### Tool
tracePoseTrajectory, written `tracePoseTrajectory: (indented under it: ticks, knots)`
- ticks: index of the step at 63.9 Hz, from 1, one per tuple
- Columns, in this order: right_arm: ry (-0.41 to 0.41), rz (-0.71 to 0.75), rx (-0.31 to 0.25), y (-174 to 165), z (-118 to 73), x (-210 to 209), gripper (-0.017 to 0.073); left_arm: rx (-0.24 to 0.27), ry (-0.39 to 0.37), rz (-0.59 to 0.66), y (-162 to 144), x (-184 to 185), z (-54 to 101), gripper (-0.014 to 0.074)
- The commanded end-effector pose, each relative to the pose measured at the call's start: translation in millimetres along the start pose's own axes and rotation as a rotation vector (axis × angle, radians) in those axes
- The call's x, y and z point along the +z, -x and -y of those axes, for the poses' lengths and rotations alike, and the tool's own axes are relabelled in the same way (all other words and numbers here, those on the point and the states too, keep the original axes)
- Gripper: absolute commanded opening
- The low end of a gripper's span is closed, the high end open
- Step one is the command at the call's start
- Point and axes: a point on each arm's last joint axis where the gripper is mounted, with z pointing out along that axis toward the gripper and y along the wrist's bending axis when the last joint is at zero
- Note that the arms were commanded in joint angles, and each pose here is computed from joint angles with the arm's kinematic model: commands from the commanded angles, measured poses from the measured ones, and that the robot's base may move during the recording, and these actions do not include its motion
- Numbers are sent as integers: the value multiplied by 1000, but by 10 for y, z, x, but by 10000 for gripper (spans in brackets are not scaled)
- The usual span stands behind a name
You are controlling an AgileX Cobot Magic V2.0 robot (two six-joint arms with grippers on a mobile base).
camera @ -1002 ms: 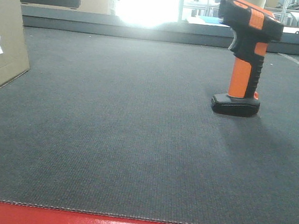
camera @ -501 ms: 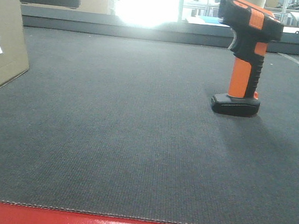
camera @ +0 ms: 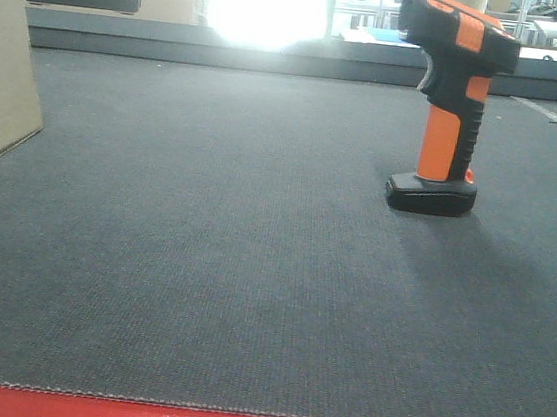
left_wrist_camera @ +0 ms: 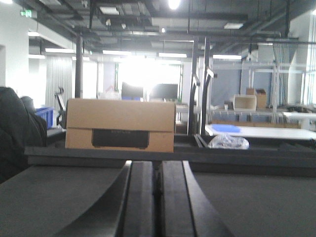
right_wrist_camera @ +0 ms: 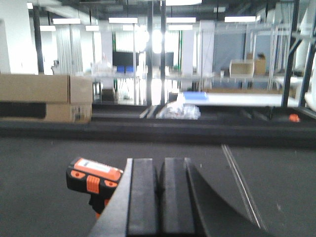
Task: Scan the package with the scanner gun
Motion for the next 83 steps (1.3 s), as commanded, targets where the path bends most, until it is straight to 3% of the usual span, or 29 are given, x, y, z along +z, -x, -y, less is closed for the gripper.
tracePoseTrajectory:
  ticks: [1,5,9,18,23,28,31,42,63,73,83]
  knots:
    - [0,-73,-13,85,-1,133,-151,-9,-3,-75,126,66,0,-84]
    - [-1,-107,-11,127,1,240,-138,-9,-2,-124,188,138,-1,-13]
    - [-1,-141,-10,138,3,316,-65,-9,0,-175,207,200,-1,83]
    - [-2,-195,-7,91,11,452,272,-8,2,-285,211,395,-1,365]
    - [-3,-213,-6,70,14,493,456,-8,2,-315,209,489,0,485]
    - [-4,-218,-6,64,15,509,578,-12,-16,-343,217,556,15,572]
    - [-4,-213,-6,68,16,510,569,-13,-33,-383,221,594,29,605]
    - [2,-166,-6,110,10,518,568,-9,-91,-573,290,839,99,601]
    - [27,-200,-5,79,-11,512,568,11,-76,-900,552,1843,182,601]
    - [45,-205,-5,75,-27,511,568,20,-8,-1115,403,2396,68,601]
    - [47,-223,-3,58,-29,507,568,46,2,-1216,136,2829,-26,601]
